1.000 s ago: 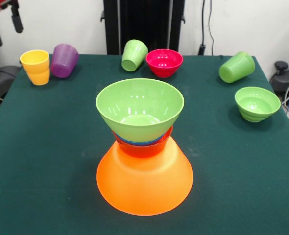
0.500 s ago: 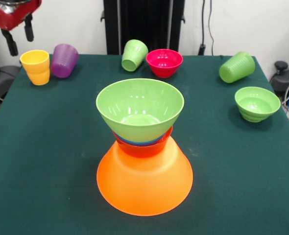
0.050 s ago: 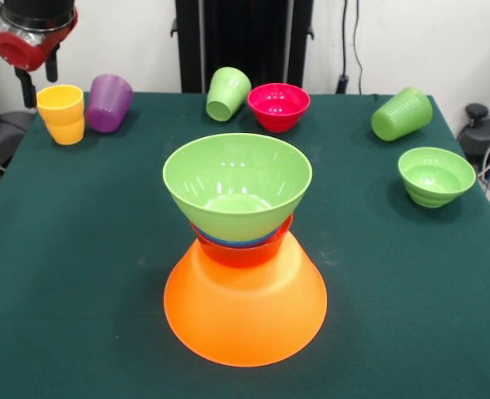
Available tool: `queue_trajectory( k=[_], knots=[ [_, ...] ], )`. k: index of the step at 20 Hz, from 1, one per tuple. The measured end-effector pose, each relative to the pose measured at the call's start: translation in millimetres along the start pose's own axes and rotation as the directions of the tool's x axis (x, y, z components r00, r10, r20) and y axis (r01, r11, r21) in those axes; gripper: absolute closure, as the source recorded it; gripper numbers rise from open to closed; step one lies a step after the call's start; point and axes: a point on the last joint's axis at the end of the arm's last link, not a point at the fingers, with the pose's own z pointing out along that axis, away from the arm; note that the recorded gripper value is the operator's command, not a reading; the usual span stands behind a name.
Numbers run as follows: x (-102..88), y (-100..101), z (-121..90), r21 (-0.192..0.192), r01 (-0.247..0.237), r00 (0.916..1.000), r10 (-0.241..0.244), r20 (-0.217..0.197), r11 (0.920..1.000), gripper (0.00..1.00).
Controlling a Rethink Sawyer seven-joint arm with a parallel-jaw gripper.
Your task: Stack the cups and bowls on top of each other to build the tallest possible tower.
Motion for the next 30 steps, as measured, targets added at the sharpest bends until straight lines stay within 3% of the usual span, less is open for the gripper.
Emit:
queue_trajectory(
  k=[10,16,22,30],
  knots=[
    [3.0,6.8,28.3,-0.027,0.028,0.9993,-0.028,-0.026,0.9992,0.0],
    [4.4,11.5,45.9,-0.055,0.023,0.9997,-0.023,-0.009,0.9982,0.0],
    [28.8,23.5,73.2,-0.11,-0.041,0.9978,0.046,0.047,0.9931,0.0],
    [53.3,36.7,97.3,-0.15,-0.086,0.9924,0.098,0.075,0.985,0.0]
  ],
)
